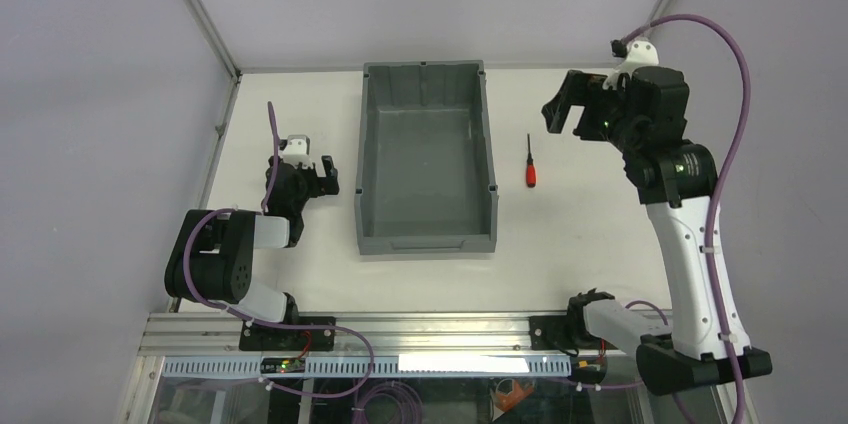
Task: Put the screwdriver in the bin
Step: Pick up the screwdriver from the center of the board.
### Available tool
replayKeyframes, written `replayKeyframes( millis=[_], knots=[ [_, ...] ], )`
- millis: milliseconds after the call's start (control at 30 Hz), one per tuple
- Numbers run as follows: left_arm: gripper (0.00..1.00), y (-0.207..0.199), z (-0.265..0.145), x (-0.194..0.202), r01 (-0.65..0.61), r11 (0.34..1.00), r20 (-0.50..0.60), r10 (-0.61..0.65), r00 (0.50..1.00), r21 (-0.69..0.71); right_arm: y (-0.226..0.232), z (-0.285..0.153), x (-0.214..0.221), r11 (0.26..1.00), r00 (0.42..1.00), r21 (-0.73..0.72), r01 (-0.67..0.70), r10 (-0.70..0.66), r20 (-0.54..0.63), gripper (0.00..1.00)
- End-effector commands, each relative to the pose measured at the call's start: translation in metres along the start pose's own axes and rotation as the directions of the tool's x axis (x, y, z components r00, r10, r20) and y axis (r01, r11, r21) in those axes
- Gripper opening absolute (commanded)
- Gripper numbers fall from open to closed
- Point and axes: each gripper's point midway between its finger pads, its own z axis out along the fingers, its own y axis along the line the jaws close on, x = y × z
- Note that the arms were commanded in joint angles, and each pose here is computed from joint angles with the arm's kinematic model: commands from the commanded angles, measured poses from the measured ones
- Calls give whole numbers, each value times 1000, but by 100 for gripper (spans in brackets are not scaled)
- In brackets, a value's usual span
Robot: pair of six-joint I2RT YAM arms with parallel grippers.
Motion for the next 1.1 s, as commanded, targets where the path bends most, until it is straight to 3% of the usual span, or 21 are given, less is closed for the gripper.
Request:
replayKeyframes(
  millis=[0, 433, 767, 1067],
  knots=[
    [99, -2, 4, -26, -20, 1000, 88, 19, 996, 16, -7, 4, -13, 999, 1000, 50, 18, -17, -25, 99],
    [99, -2, 4, -26, -20, 1000, 88, 19, 996, 16, -21, 68, 19, 992, 956, 126, 10, 27, -293, 99],
    [99, -2, 4, -27, -20, 1000, 89, 19, 996, 15, -32, 118, 86, 987, 855, 162, -9, 92, -511, 99],
    [99, -2, 4, -27, -20, 1000, 89, 19, 996, 16, -54, 149, 146, 971, 763, 238, 16, 142, -630, 98]
  ],
)
